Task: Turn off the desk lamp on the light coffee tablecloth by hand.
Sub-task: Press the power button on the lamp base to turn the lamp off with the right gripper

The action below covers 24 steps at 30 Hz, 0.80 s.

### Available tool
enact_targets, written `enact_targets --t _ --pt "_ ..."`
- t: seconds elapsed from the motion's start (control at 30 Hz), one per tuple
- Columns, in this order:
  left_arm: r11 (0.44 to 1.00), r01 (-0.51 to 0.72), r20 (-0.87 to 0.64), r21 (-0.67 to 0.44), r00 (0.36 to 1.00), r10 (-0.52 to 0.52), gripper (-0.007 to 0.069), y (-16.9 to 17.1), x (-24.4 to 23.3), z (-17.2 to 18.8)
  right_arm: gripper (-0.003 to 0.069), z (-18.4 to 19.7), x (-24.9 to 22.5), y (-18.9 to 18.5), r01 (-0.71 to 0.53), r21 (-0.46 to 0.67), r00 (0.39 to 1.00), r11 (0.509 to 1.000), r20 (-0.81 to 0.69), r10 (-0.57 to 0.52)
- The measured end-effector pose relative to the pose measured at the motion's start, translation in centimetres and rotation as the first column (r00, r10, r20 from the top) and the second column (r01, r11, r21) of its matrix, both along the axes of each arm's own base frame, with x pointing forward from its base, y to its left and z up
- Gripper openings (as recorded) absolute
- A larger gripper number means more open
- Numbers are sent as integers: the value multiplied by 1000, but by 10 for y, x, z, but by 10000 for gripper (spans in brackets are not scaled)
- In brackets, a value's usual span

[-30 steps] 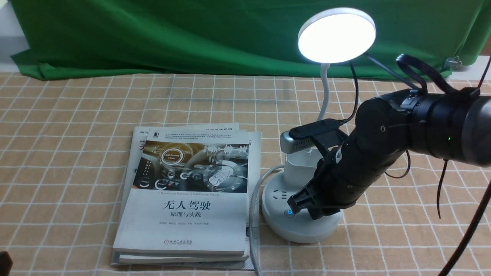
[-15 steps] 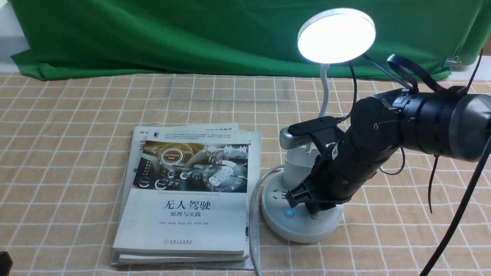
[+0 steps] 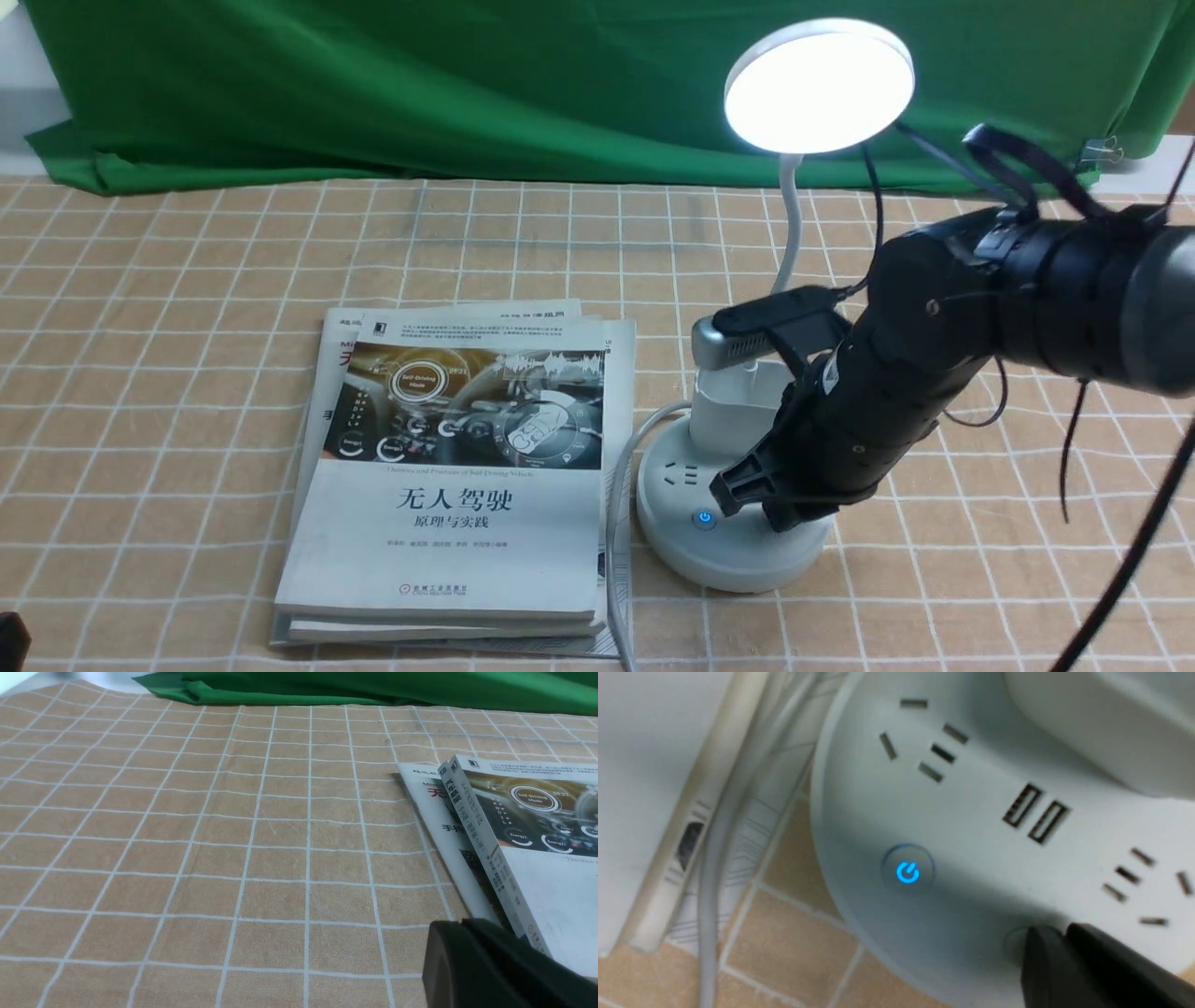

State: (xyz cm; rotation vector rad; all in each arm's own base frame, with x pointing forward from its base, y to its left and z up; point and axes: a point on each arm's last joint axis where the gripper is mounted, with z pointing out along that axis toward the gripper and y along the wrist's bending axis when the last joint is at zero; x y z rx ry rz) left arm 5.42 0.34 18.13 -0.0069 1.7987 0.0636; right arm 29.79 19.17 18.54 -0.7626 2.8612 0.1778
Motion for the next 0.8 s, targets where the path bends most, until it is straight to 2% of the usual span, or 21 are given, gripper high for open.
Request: enact_targets --t 0.47,0.8 --pt "1000 0 0 0 1000 0 5 0 0 0 51 -5 1 3 -10 -11 1000 1000 0 10" --pt "1000 0 0 0 1000 0 5 0 0 0 51 20 -4 1 -7 26 998 1000 68 5"
